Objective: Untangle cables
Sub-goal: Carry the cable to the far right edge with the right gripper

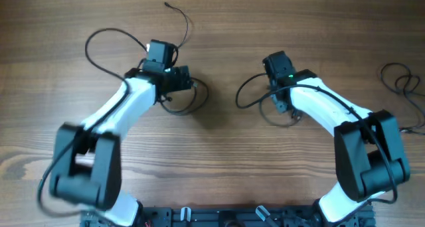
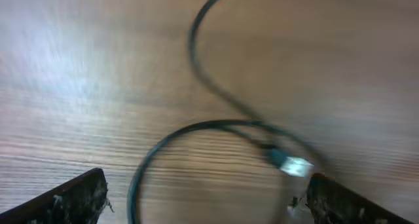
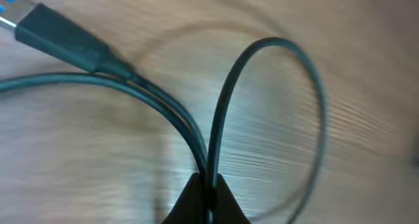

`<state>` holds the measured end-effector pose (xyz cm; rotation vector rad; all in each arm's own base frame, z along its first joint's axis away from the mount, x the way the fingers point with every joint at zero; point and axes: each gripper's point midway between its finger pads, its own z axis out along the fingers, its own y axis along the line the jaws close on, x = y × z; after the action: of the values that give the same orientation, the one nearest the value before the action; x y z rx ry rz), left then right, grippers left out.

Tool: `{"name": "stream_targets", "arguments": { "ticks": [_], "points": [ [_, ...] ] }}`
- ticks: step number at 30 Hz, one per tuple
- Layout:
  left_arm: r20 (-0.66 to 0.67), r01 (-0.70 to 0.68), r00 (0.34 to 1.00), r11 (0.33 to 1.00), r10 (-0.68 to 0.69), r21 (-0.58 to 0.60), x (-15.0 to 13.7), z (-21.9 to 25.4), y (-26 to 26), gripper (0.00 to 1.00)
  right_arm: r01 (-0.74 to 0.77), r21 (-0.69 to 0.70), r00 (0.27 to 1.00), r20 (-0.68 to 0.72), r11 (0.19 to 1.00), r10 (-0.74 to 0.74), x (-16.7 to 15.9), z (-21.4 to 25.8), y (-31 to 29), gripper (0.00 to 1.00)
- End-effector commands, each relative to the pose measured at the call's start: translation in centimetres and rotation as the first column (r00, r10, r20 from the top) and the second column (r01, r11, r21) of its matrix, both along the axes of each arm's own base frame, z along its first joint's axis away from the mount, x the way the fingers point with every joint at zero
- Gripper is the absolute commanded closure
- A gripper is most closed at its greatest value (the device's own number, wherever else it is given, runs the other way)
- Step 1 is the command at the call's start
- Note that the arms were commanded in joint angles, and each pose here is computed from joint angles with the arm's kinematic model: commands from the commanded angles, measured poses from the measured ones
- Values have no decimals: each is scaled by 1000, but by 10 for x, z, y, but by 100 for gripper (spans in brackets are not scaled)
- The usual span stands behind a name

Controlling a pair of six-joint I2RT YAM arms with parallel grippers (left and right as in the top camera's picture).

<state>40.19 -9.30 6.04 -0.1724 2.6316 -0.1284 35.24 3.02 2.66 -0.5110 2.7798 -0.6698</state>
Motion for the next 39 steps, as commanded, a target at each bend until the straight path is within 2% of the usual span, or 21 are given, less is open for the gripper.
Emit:
{"name": "stream_targets", "arguments": {
  "ticks": [1, 4, 5, 7, 8, 10, 12, 14, 16, 17, 19, 23, 24, 27, 29, 32, 33, 34, 35, 37, 39],
  "points": [
    [136, 3, 991, 991, 15, -130, -4, 70, -10, 0, 242, -62, 953, 201, 968, -226, 21, 36, -56, 96],
    [153, -18, 988, 991, 38, -132, -14, 88, 0, 0, 454, 24, 846, 302, 890, -440, 28, 41, -113, 96],
    [126, -61, 989, 994, 72, -96, -17, 81, 14, 0, 457, 113, 841, 269, 882, -470, 31, 34, -121, 96],
    [99, -127, 987, 992, 129, -27, -19, 72, 36, 0, 386, 259, 879, 187, 885, -438, 37, 22, -108, 96],
    [86, -175, 981, 984, 173, 14, -18, 64, 53, 0, 459, 297, 828, 199, 838, -524, 35, 22, -119, 96],
    [55, -219, 975, 975, 217, 26, -15, 50, 69, 0, 600, 288, 695, 275, 746, -665, 28, 30, -163, 96],
    [9, -248, 969, 968, 248, 27, -15, 33, 76, 0, 725, 351, 509, 307, 592, -804, 15, 35, -204, 96],
    [-27, -246, 969, 969, 247, 35, -15, 18, 76, 0, 761, 458, 382, 255, 459, -888, 4, 33, -230, 96],
    [-44, -245, 968, 969, 247, 41, -13, 7, 76, 0, 743, 574, 300, 174, 344, -938, -3, 35, -250, 96],
    [-47, -245, 968, 969, 247, 42, -12, 5, 76, 0, 723, 616, 281, 153, 314, -947, -4, 44, -256, 96],
    [-44, -245, 968, 969, 247, 41, -11, 5, 76, 0, 644, 705, 211, 208, 296, -955, -1, 93, -278, 96],
    [-40, -245, 968, 969, 247, 39, -10, 5, 76, 0, 454, 783, 80, 440, 426, -894, 6, 225, -299, 96],
    [-39, -245, 968, 969, 247, 39, -10, 5, 76, 0, 434, 786, 69, 458, 440, -886, 4, 238, -298, 96],
    [-39, -245, 968, 969, 247, 39, -10, 5, 76, 0, 462, 778, 101, 431, 426, -897, 0, 228, -291, 96],
    [-39, -245, 968, 969, 247, 39, -10, 5, 76, 0, 509, 729, 205, 414, 457, -887, 6, 203, -282, 96],
    [-39, -245, 968, 969, 247, 39, -10, 5, 76, 0, 539, 658, 368, 376, 525, -850, 30, 159, -264, 96],
    [-39, -245, 968, 969, 247, 39, -10, 5, 76, 0, 520, 642, 445, 359, 563, -821, 41, 145, -252, 96],
    [-39, -245, 968, 969, 247, 39, -10, 5, 76, 0, 422, 638, 580, 355, 643, -733, 61, 136, -228, 96],
    [-39, -245, 968, 969, 247, 39, -10, 5, 76, 0, 362, 637, 648, 352, 680, -675, 75, 127, -211, 96],
    [-39, -245, 968, 969, 247, 39, -10, 5, 76, 0, 360, 626, 696, 313, 691, -646, 84, 103, -197, 96],
    [-42, -245, 968, 969, 247, 40, -11, 5, 76, 0, 399, 633, 700, 258, 664, -666, 84, 79, -195, 96]
  ]
}}
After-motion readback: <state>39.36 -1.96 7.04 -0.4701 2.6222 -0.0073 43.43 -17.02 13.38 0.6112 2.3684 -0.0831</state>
